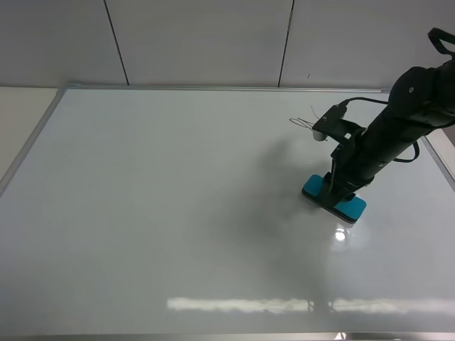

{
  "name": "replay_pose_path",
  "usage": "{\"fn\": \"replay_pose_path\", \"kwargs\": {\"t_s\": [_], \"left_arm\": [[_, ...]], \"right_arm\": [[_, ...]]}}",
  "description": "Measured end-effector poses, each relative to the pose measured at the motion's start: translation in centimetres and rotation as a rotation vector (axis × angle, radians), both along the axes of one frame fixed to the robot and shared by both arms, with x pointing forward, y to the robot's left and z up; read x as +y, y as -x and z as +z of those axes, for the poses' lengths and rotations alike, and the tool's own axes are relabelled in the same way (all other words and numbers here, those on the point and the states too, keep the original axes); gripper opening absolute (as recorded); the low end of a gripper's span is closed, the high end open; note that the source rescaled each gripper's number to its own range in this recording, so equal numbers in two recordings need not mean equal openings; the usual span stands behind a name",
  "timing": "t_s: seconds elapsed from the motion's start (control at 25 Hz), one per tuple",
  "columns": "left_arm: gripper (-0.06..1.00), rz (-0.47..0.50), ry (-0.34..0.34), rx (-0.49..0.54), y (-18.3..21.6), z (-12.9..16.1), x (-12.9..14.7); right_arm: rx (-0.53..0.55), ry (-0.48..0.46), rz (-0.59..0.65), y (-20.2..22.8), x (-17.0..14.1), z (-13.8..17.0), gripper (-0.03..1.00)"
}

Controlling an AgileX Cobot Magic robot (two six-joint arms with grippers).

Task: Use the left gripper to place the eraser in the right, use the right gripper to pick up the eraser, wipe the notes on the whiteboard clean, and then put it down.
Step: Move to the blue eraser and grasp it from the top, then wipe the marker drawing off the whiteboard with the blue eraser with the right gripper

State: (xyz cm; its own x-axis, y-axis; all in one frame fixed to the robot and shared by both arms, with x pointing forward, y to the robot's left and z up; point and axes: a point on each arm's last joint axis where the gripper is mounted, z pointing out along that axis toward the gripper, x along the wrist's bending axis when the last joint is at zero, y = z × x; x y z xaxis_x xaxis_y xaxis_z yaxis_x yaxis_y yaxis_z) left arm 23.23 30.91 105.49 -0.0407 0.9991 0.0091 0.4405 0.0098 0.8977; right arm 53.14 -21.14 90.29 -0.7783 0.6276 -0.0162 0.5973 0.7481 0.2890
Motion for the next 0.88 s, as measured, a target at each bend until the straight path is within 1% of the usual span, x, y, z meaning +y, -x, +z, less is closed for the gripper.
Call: {"fn": "replay_pose_path", "kwargs": {"t_s": [0.32, 0.52, 0.68, 0.84, 0.88], "left_arm": [[1.0, 0.0, 0.0, 0.0, 0.0, 0.0, 0.0], [1.0, 0.0, 0.0, 0.0, 0.0, 0.0, 0.0], [1.0, 0.0, 0.0, 0.0, 0.0, 0.0, 0.0], [1.0, 0.0, 0.0, 0.0, 0.0, 0.0, 0.0], [1.0, 0.0, 0.0, 0.0, 0.0, 0.0, 0.0]], "right_arm": [[-0.005, -0.009, -0.025, -0.1, 0.0, 0.1, 0.06], [-0.051, -0.057, -0.148, -1.3, 0.3, 1.2, 0.06], [-0.104, -0.121, -0.284, -3.9, 0.9, 3.9, 0.06], [-0.108, -0.161, -0.433, -6.7, 1.4, 6.2, 0.06], [-0.096, -0.162, -0.46, -7.3, 1.5, 6.2, 0.06]]}}
